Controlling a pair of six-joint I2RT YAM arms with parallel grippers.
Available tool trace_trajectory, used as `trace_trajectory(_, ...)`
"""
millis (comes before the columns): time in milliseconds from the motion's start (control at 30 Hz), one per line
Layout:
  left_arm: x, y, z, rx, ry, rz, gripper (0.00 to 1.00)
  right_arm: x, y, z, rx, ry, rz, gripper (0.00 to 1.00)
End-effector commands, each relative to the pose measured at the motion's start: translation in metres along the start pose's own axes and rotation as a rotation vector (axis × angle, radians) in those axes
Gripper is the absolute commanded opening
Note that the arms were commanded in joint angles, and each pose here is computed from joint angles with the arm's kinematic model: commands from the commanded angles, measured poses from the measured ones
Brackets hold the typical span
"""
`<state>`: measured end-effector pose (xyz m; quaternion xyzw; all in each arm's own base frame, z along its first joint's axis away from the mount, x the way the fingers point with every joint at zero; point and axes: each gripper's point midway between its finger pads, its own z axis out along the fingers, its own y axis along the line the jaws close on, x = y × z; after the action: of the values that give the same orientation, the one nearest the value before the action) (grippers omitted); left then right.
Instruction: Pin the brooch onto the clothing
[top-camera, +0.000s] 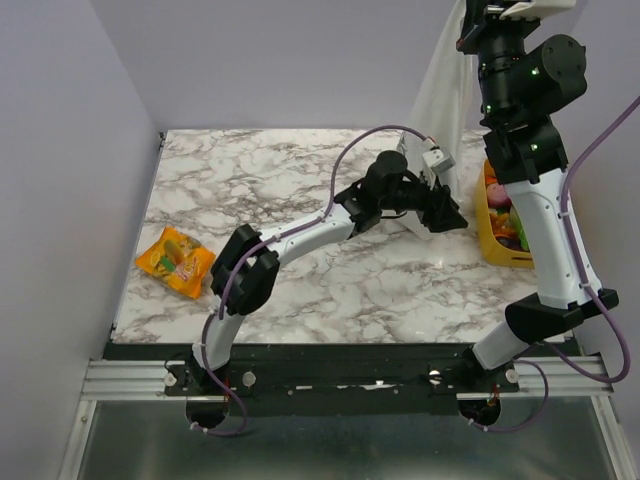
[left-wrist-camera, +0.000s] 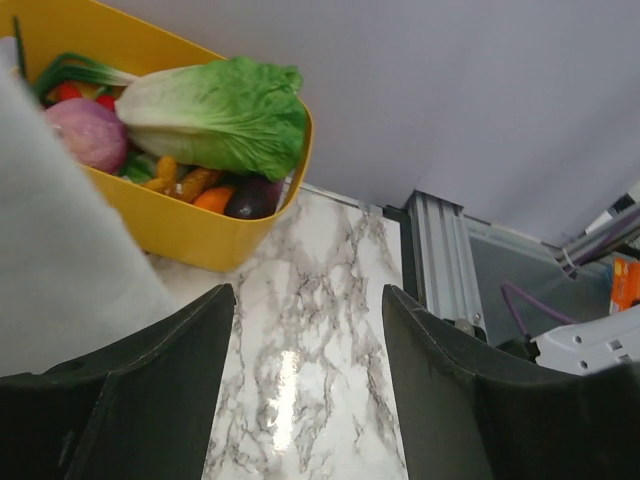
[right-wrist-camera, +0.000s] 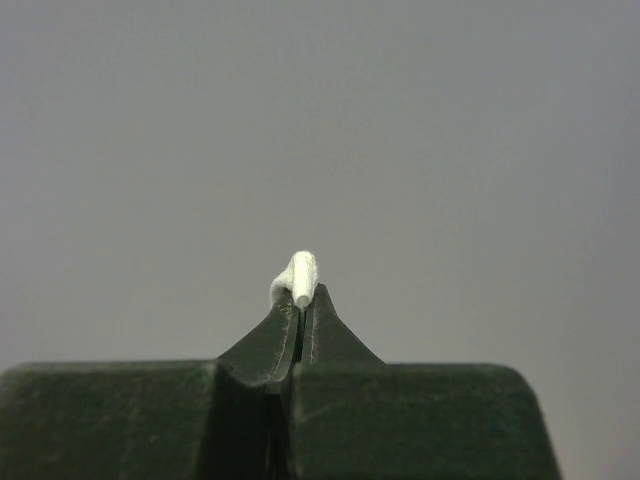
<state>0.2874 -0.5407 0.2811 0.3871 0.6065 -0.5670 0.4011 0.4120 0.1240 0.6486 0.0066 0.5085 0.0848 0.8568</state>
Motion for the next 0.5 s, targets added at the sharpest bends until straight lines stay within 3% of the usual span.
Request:
trace_trajectory(0, 0.005, -0.031, 0.022, 0.148, 0.056, 0.038, 0.71, -0.007, -0.002, -0.004, -0.001, -0.017, 0.0, 0.01)
trace_trajectory(233, 0.025, 0.032, 0.044, -0.017, 0.065, -0.048, 0.6, -0.005, 0.002, -0.02, -0.036, -0.005, 0.027, 0.01)
trace_trajectory(267, 0.034, 0.053, 0.038, -0.086, 0.094, -0.072, 0.55, -0.008, 0.0, -0.023, -0.035, -0.009, 0.028, 0.01)
trace_trajectory(367, 0.052, 0.086, 0.013, -0.164, 0.151, -0.086, 0.52, -0.012, -0.008, -0.034, -0.007, -0.011, 0.015, 0.01)
trace_trajectory(467, 0.054, 0.094, -0.023, -0.173, 0.166, -0.086, 0.53, -0.019, -0.016, -0.042, 0.018, -0.017, 0.012, 0.01)
